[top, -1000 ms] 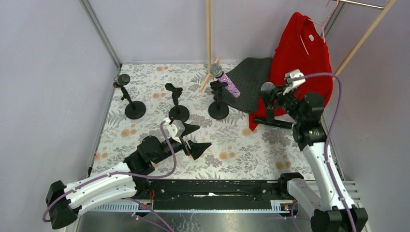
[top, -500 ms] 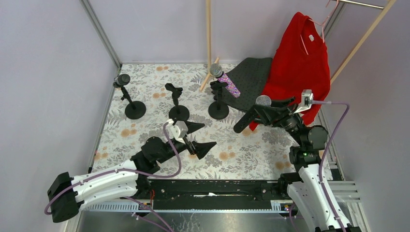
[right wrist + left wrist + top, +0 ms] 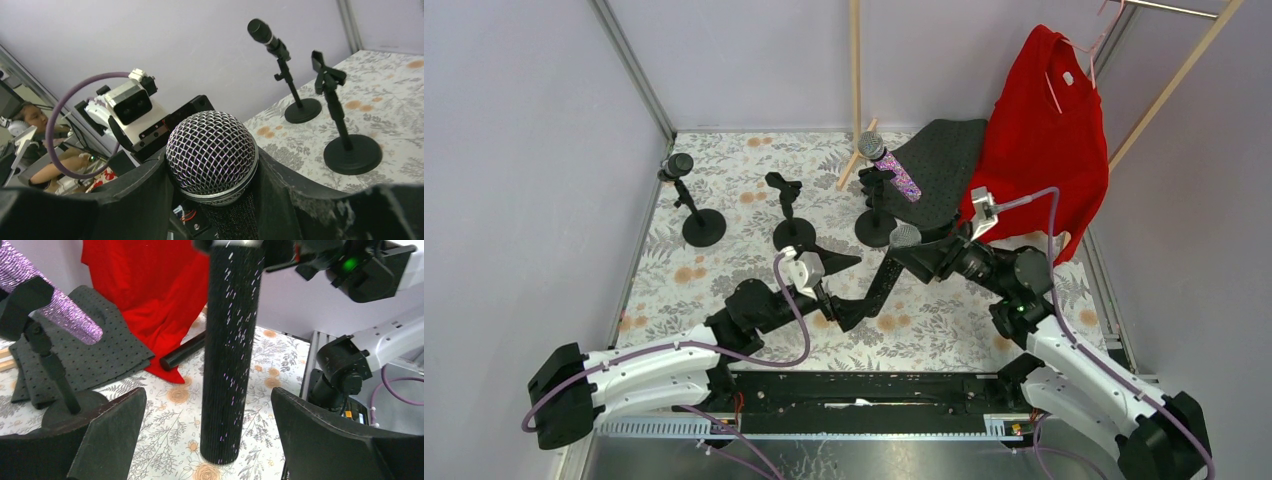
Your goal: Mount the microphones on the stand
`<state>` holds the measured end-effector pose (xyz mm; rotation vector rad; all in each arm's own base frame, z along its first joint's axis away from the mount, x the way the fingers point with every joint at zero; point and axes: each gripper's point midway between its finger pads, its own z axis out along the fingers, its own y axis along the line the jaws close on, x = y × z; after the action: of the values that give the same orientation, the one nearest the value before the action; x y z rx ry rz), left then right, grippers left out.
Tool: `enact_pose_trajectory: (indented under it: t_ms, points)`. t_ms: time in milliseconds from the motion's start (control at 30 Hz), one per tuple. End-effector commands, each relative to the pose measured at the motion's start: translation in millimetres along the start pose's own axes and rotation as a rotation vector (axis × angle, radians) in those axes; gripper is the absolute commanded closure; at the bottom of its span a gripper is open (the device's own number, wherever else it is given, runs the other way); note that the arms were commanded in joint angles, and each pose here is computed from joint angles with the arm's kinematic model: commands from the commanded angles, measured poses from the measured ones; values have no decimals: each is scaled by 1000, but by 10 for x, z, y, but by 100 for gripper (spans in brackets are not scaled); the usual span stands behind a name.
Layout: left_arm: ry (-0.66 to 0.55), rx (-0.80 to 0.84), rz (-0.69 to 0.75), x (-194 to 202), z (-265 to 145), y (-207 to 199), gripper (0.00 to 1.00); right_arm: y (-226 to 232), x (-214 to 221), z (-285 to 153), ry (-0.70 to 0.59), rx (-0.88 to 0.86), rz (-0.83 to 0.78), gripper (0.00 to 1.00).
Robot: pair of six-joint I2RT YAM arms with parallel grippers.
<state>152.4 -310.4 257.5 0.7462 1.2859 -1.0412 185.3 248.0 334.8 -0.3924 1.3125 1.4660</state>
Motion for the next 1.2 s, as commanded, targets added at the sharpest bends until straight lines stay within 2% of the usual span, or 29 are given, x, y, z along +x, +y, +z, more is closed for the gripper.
enact_pose_trajectory:
  t_ms: [0, 233, 400, 633, 867, 933, 1033, 1067, 1167]
  points:
    - [-101, 111, 23, -345, 75, -223, 1, 290, -227, 228, -80, -86, -116, 80]
    - [-66, 158, 3, -227, 89, -327, 2, 440, -137, 393, -76, -145, -105, 80]
    - [-35, 149, -22, -105, 73, -317, 8, 548, -180, 424, -90, -176, -93, 79]
    - [-22, 150, -47, -38, 41, -328, 29, 627, -268, 416, -96, -179, -100, 73]
    - [-12, 169, -52, -29, 71, -361, 63, 647, -264, 400, -92, -183, -95, 68]
    - [-5, 177, -53, -24, 86, -374, 76, 650, -261, 389, -91, -184, -98, 60]
    - [8, 178, -56, -13, 112, -377, 95, 650, -240, 362, -77, -178, -124, 40]
    - [10, 175, -57, -12, 118, -371, 99, 631, -232, 353, -68, -165, -137, 33]
    - [4, 173, -56, -39, 121, -370, 100, 555, -179, 317, -25, -116, -184, 19]
